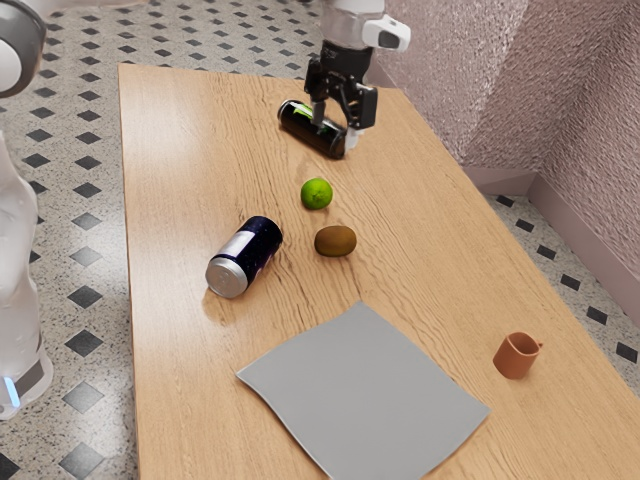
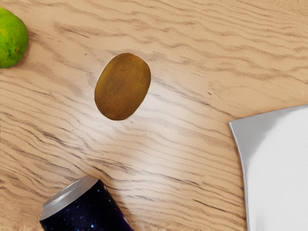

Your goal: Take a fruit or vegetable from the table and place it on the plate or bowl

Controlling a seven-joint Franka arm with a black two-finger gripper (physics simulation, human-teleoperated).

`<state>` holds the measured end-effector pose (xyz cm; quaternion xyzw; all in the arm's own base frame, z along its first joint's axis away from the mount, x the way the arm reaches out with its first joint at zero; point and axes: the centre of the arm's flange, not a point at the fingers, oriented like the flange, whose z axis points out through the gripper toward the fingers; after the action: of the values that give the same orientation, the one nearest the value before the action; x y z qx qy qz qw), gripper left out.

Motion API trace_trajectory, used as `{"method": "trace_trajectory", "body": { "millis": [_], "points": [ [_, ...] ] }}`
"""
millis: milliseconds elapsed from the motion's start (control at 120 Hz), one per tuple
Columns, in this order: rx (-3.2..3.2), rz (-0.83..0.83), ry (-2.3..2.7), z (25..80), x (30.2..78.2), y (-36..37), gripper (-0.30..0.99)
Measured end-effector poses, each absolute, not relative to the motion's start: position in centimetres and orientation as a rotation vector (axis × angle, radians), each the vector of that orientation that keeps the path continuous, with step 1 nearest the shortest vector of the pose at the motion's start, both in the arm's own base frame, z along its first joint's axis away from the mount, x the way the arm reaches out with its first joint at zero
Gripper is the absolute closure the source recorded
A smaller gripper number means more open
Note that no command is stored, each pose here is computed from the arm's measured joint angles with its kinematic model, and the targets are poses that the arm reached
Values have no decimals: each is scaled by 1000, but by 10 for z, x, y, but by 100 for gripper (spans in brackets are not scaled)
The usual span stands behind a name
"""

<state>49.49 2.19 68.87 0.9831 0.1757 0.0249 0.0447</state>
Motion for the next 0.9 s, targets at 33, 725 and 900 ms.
{"method": "trace_trajectory", "body": {
  "millis": [33, 725, 900],
  "points": [
    [2985, 64, 607, 689, 493, 22, 0],
    [3131, 13, 610, 668, 504, -6, 0],
    [3153, 99, 248, 691, 524, -36, 0]
  ]
}}
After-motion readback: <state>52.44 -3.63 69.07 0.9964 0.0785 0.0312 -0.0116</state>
